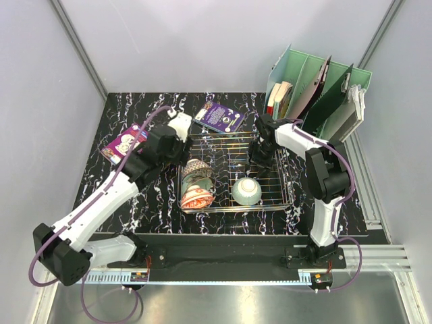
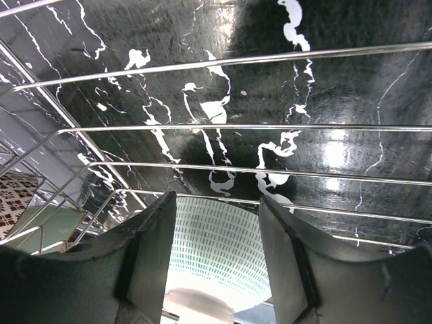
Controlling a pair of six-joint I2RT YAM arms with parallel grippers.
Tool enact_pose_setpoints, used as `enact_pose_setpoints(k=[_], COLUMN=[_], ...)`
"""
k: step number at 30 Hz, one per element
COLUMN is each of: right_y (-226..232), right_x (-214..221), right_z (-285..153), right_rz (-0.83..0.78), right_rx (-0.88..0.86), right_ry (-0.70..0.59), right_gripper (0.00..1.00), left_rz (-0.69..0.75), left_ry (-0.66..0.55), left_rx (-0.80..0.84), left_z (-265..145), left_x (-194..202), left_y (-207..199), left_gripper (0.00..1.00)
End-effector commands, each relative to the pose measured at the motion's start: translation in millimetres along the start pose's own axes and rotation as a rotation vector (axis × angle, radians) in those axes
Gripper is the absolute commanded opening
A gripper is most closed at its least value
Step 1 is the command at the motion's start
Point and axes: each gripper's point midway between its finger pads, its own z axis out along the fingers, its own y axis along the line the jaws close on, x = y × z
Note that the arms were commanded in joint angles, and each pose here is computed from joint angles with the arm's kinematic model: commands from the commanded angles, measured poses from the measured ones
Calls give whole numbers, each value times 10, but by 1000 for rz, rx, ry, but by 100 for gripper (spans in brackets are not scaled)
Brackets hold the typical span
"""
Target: Unload the bowls from the dish rack
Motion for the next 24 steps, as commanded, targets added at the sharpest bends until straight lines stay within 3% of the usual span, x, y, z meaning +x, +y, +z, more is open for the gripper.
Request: enact_pose_setpoints(k=[1, 7, 15, 24], right_y=[91, 161, 154, 130], right_x=[-81, -115, -126, -101], right_z=[-15, -5, 25, 37], right_rz=[-14, -7, 3, 1], right_rx=[-42, -65, -58, -53], right_ry=[-6, -2, 3, 10], right_gripper=[60, 60, 60, 60], left_rz=[86, 117, 167, 264], left_ry=[-1, 50, 58, 156], left_rx=[97, 213, 331, 292], left_z=[-69, -62, -253, -55], left_x=[89, 210, 46, 346], left_y=[-188, -534, -893, -906], left_gripper=[70, 70, 70, 70])
